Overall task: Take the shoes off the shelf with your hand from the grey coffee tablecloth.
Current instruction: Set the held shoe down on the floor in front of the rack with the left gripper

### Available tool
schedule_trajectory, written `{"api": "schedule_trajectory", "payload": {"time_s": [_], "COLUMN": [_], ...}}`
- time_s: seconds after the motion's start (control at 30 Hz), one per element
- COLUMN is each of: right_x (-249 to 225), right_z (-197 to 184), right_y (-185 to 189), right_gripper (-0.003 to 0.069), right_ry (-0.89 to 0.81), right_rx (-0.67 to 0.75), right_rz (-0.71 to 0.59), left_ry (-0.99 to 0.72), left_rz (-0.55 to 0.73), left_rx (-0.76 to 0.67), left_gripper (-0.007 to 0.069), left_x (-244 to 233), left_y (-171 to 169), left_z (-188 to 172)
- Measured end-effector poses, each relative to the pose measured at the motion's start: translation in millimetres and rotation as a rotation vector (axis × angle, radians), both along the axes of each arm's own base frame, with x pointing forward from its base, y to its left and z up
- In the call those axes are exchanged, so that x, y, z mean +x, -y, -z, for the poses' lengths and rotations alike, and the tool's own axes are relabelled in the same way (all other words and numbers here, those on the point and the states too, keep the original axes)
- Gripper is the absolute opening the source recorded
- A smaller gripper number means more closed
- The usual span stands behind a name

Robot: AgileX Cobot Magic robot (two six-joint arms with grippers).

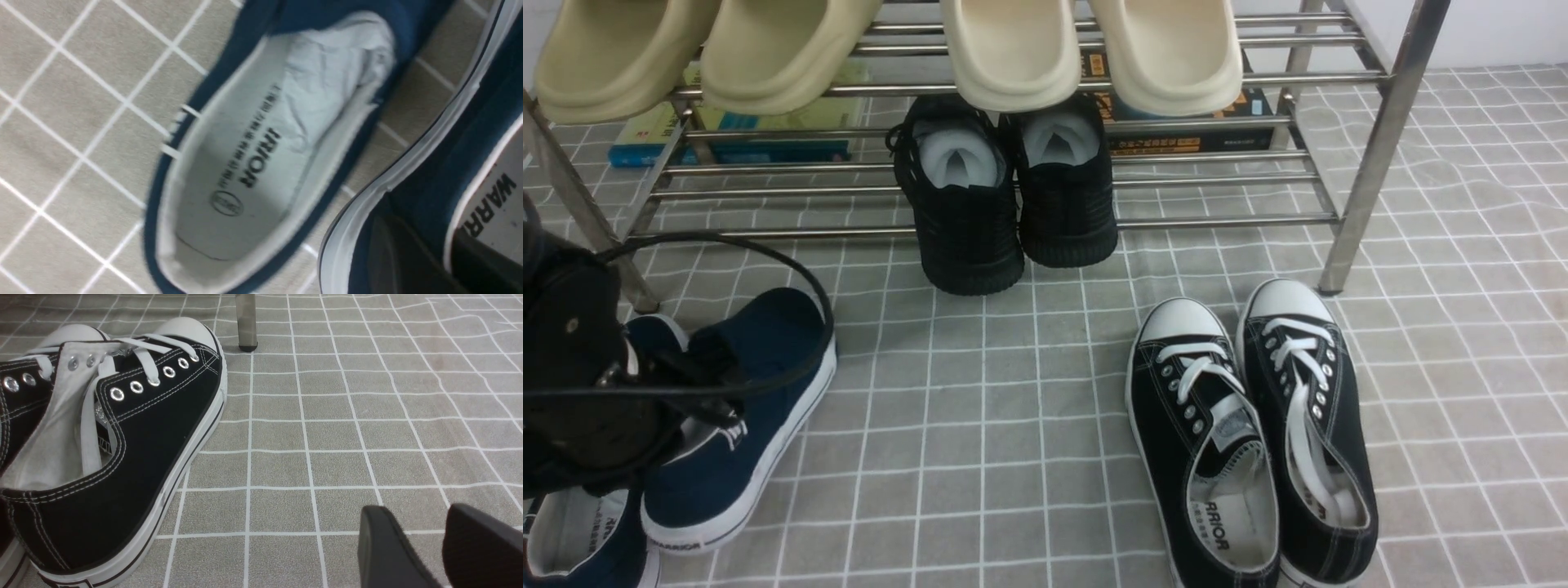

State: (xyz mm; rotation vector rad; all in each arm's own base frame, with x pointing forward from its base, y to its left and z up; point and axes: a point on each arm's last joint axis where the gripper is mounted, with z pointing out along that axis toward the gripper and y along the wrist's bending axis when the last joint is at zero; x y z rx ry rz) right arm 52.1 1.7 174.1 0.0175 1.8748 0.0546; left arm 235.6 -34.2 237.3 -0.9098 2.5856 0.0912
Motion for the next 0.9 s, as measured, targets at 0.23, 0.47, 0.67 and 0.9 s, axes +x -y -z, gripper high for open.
{"api": "schedule_trajectory", "payload": {"time_s": [0.23,0.47,0.67,0.9], "right_x": [0.0,0.0,0.0,0.0], "right_z": [0.0,0.0,0.0,0.0], "right_y": [0.0,0.0,0.0,0.0], "right_gripper": [0.0239,0.0239,0.0239,0.0239], "right_ry": [0.000,0.000,0.000,0.000], "right_rx": [0.000,0.001,0.001,0.001], "right_rz": [0.000,0.000,0.000,0.000], "left_ry": [-0.001,-0.055,-0.075,-0.020], "left_rz": [0.021,0.025,0.070,0.224], "left_rx": [0.001,0.033,0.071,0.146], "left_gripper": [0.0053,0.0128,0.0256,0.0253], "left_x": [-1.6,-2.0,-1.6,-12.8], "left_y": [18.8,18.6,17.1,9.7], "left_z": [3.7,10.0,-4.3,-77.8]}}
